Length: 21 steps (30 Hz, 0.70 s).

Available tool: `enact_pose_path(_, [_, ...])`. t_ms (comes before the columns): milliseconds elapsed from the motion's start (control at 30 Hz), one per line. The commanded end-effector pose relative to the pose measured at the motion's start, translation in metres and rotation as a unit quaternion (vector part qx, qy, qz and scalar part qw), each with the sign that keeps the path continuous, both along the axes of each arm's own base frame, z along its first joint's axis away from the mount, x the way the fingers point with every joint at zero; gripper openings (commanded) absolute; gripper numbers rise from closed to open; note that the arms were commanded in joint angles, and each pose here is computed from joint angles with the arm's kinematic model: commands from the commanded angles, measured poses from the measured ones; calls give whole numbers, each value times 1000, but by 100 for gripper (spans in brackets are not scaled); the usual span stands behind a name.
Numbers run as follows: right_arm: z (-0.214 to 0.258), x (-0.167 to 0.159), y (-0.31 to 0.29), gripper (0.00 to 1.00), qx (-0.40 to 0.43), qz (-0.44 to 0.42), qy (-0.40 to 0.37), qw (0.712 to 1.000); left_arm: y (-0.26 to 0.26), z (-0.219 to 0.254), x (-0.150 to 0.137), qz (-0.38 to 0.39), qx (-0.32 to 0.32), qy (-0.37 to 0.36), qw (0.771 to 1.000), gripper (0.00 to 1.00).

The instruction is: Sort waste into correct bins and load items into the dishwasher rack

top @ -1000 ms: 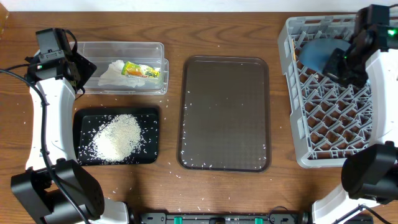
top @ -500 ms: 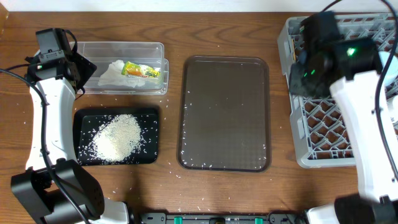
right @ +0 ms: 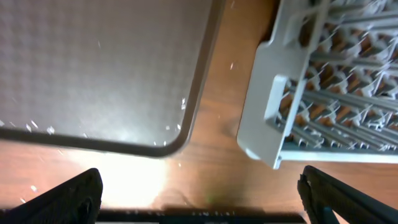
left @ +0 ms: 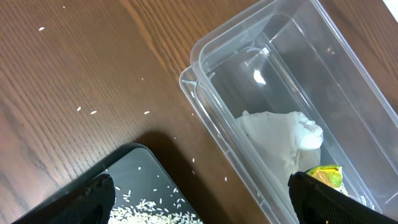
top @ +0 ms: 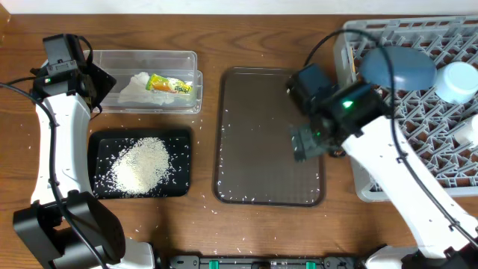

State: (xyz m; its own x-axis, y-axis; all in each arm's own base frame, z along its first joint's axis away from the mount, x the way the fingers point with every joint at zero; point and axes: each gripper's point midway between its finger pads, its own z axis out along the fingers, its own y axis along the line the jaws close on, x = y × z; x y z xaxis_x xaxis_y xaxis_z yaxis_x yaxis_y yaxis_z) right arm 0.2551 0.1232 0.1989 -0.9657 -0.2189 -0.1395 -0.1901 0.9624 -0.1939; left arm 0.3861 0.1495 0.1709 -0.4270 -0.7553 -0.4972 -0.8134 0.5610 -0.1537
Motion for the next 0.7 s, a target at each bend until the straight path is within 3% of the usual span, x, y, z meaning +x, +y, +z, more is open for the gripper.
enact_pose_path(0, [-8,-12,-1,99,-12,3,21,1000,0,8,-1,0,3,-7,1000,92])
enact_pose_path(433, [-11,-28,13,99,33,4,67,997,0,8,-1,0,3,-7,1000,92])
enact_pose_path(667, [8,-20,3,99,63,3,20,998,0,8,-1,0,3,-7,1000,92])
